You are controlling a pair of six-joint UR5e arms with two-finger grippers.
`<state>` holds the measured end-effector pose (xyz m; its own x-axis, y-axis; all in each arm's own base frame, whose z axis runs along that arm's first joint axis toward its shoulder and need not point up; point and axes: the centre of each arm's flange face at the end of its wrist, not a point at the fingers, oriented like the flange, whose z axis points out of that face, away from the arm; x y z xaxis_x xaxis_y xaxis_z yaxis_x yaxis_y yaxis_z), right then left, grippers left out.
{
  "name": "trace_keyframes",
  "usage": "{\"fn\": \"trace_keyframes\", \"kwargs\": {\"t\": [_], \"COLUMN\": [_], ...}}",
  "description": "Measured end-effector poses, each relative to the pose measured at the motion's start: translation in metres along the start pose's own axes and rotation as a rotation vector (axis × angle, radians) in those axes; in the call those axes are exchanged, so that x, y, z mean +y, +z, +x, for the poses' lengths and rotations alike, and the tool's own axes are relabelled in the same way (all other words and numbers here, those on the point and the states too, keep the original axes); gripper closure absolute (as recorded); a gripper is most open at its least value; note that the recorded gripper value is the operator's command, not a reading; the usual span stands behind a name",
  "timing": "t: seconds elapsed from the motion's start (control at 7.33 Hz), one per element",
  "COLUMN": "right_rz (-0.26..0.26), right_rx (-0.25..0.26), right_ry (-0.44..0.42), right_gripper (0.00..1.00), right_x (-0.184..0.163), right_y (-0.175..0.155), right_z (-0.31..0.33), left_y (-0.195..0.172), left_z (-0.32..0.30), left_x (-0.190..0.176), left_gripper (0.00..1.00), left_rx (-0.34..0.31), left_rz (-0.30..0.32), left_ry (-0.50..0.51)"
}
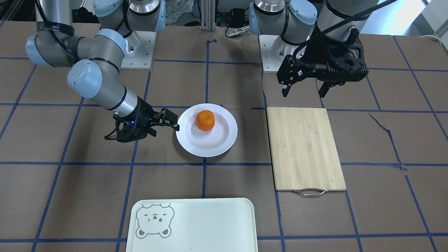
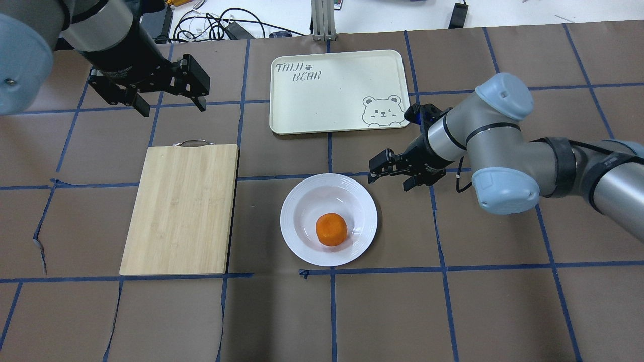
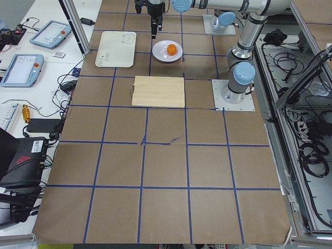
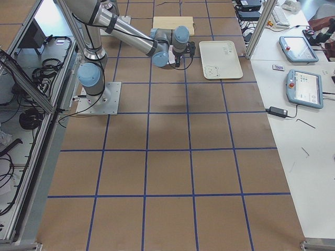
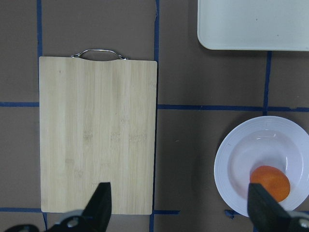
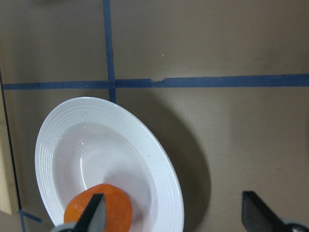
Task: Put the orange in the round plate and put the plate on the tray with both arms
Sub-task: 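Lower the right gripper to the plate rim nearest it and grip the rim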
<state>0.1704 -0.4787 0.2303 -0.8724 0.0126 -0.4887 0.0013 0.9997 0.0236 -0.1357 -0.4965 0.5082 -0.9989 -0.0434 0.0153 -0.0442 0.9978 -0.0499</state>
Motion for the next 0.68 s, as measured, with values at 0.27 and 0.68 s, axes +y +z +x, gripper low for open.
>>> {"fn": "trace_keyframes", "kwargs": {"t": [0.27,0.68], "right_rz": [0.019,0.014], "right_rx": [-0.046,-0.132], "right_ry": [-0.018,-0.035], "right_gripper": [0.0,0.0], "right_x": [0.002,0.002], "right_y": [0.038,0.067], "right_z": [0.013,0.008], "left_y": [0.0,-0.001], "left_z": [0.0,0.001], "left_x": [0.001,0.001], "left_gripper": [0.0,0.0], "left_rx": [0.002,0.011], "left_rz": [0.0,0.006], "left_ry": [0.014,0.02]}}
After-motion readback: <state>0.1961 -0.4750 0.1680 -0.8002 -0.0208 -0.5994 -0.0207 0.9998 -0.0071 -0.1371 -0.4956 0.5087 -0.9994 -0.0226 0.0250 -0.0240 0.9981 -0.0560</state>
